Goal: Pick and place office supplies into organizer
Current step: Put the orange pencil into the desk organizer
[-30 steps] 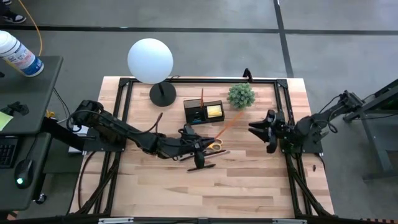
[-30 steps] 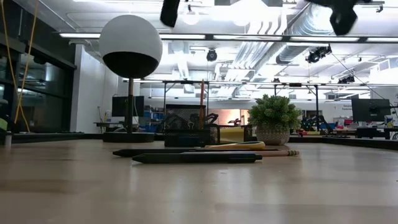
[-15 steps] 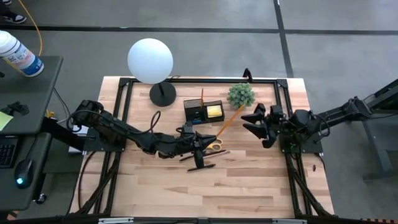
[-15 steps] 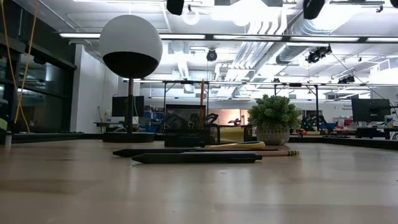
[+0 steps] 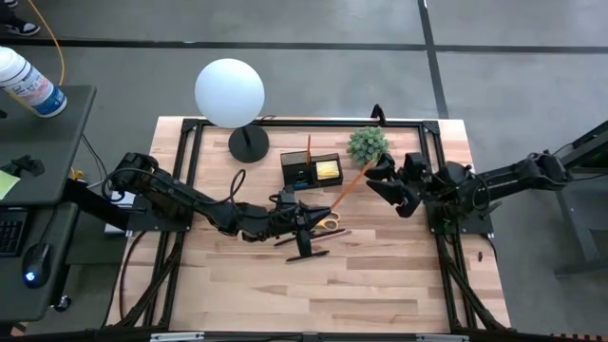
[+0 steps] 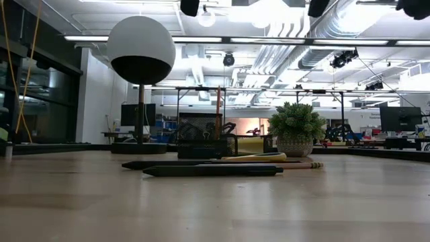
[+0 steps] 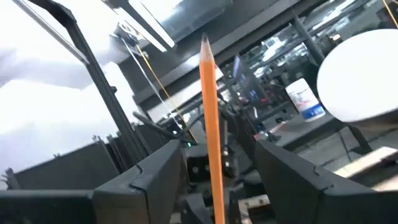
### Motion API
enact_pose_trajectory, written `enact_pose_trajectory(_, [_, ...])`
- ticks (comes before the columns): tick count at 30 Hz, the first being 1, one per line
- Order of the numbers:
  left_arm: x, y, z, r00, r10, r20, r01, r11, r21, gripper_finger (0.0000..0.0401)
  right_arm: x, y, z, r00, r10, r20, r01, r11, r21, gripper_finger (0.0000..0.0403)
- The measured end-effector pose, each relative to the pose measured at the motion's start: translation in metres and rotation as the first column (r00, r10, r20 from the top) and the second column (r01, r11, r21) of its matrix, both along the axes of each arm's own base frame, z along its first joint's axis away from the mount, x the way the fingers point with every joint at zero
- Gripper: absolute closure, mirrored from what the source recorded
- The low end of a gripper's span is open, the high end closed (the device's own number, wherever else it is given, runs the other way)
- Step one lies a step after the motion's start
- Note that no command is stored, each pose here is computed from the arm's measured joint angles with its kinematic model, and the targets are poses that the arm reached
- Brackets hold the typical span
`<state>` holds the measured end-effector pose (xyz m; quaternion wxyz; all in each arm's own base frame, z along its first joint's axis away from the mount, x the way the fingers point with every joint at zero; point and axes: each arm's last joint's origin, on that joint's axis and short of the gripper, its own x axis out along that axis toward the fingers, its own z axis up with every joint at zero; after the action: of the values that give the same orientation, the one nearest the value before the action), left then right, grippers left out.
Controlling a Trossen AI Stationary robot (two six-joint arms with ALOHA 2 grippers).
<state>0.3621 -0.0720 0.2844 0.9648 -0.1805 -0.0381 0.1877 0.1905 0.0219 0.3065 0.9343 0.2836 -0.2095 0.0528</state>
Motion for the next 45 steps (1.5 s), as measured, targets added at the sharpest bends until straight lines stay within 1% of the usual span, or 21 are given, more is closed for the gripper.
enact_pose_trajectory(4, [0.0, 0.0, 0.0, 1.0, 0.0, 0.0, 0.0, 1.0, 0.0, 0.0401, 0.005, 0.001, 0.005, 1.0, 0.003, 0.01, -0.003, 1.0, -0.003, 0.0196])
enact_pose_trajectory(9, [0.0, 0.0, 0.0, 1.0, -0.001, 0.0, 0.001, 1.0, 0.0, 0.0401, 0.016, 0.001, 0.013, 1.0, 0.019, 0.008, -0.019, 0.999, -0.036, 0.0197])
enact_pose_trajectory(13, [0.0, 0.0, 0.0, 1.0, -0.007, 0.0, 0.007, 1.0, 0.0, 0.0401, 0.025, -0.001, 0.017, 0.999, 0.035, 0.001, -0.035, 0.997, -0.069, 0.021])
enact_pose_trajectory(18, [0.0, 0.0, 0.0, 1.0, -0.007, -0.002, 0.007, 1.0, 0.002, 0.0401, 0.033, -0.003, 0.022, 0.998, 0.065, 0.001, -0.064, 0.993, -0.096, 0.0253])
enact_pose_trajectory(25, [0.0, 0.0, 0.0, 1.0, -0.009, -0.002, 0.009, 1.0, 0.004, 0.0401, 0.034, -0.005, 0.024, 0.996, 0.088, 0.002, -0.087, 0.99, -0.113, 0.032])
enact_pose_trajectory(34, [0.0, 0.0, 0.0, 1.0, -0.014, -0.001, 0.014, 1.0, 0.004, 0.0401, 0.035, -0.005, 0.024, 0.996, 0.094, -0.002, -0.093, 0.988, -0.125, 0.038])
enact_pose_trajectory(38, [0.0, -0.001, 0.0, 1.0, -0.017, 0.0, 0.017, 1.0, 0.004, 0.0401, 0.035, -0.005, 0.023, 0.996, 0.093, -0.003, -0.093, 0.988, -0.126, 0.0386])
enact_pose_trajectory(42, [0.0, -0.001, 0.0, 1.0, -0.012, -0.001, 0.012, 1.0, 0.004, 0.0399, 0.035, -0.005, 0.023, 0.995, 0.101, -0.003, -0.101, 0.987, -0.121, 0.0375])
enact_pose_trajectory(45, [0.0, 0.0, 0.0, 1.0, -0.01, -0.003, 0.01, 1.0, 0.005, 0.039, 0.035, -0.004, 0.023, 0.995, 0.103, -0.004, -0.103, 0.987, -0.12, 0.0373])
